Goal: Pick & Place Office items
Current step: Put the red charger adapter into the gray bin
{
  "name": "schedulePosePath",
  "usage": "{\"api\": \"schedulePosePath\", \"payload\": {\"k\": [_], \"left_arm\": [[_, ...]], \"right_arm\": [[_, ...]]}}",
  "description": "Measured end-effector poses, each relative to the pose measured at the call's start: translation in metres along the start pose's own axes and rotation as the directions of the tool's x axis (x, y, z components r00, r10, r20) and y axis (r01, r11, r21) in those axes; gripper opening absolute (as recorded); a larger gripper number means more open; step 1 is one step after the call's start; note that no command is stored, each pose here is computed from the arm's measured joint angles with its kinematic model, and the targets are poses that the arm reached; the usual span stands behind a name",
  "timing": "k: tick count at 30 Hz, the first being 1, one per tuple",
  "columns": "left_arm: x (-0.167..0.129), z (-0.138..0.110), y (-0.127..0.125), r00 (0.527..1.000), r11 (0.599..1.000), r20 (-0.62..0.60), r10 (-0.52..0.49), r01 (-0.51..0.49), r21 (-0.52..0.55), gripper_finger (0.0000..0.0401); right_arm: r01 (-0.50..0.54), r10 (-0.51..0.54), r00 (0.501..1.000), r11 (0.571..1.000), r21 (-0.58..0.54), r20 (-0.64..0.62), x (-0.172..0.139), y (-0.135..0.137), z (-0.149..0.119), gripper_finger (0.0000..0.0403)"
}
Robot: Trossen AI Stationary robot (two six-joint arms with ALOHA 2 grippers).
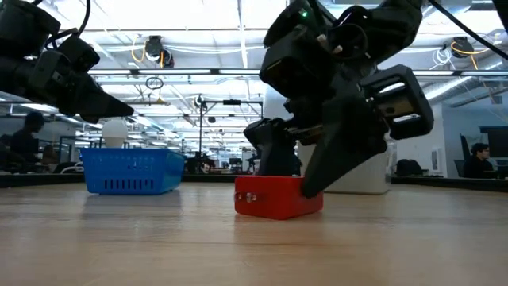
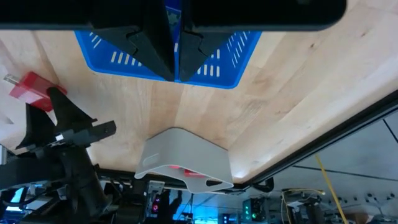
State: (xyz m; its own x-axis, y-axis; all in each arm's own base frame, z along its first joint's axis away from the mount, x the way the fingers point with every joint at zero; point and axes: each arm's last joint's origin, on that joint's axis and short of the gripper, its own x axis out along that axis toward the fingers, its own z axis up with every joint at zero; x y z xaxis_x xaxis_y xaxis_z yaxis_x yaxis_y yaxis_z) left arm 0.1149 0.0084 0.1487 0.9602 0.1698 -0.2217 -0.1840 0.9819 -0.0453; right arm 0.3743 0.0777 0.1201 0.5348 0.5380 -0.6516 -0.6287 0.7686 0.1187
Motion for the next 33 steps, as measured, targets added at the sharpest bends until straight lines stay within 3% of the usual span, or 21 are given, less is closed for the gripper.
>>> {"api": "schedulePosePath", "payload": {"k": [2,12,20,26,33], "left_arm": [[0.0,0.0,0.0,1.0,1.0,0.0,0.0,0.0,-0.004,0.0026],[0.0,0.0,0.0,1.0,1.0,-0.003,0.001,-0.001,-0.004,0.0026],[0.0,0.0,0.0,1.0,1.0,-0.003,0.0,0.0,-0.005,0.0026],[0.0,0.0,0.0,1.0,1.0,-0.002,0.0,0.0,-0.017,0.0026],[0.0,0.0,0.0,1.0,0.998,0.0,0.007,-0.007,-0.058,0.0026]], "right_arm": [[-0.015,0.015,1.0,1.0,0.009,0.006,0.0,-0.001,0.0,0.0203],[-0.024,0.02,0.996,0.999,0.04,0.09,-0.031,0.011,0.027,0.0203],[0.226,-0.223,0.959,0.974,0.007,0.176,-0.107,0.051,0.074,0.0203],[0.392,-0.376,0.863,0.92,0.02,0.336,-0.185,0.069,0.079,0.0203],[0.548,-0.56,0.733,0.822,0.152,0.385,-0.245,0.079,0.03,0.0203]]}}
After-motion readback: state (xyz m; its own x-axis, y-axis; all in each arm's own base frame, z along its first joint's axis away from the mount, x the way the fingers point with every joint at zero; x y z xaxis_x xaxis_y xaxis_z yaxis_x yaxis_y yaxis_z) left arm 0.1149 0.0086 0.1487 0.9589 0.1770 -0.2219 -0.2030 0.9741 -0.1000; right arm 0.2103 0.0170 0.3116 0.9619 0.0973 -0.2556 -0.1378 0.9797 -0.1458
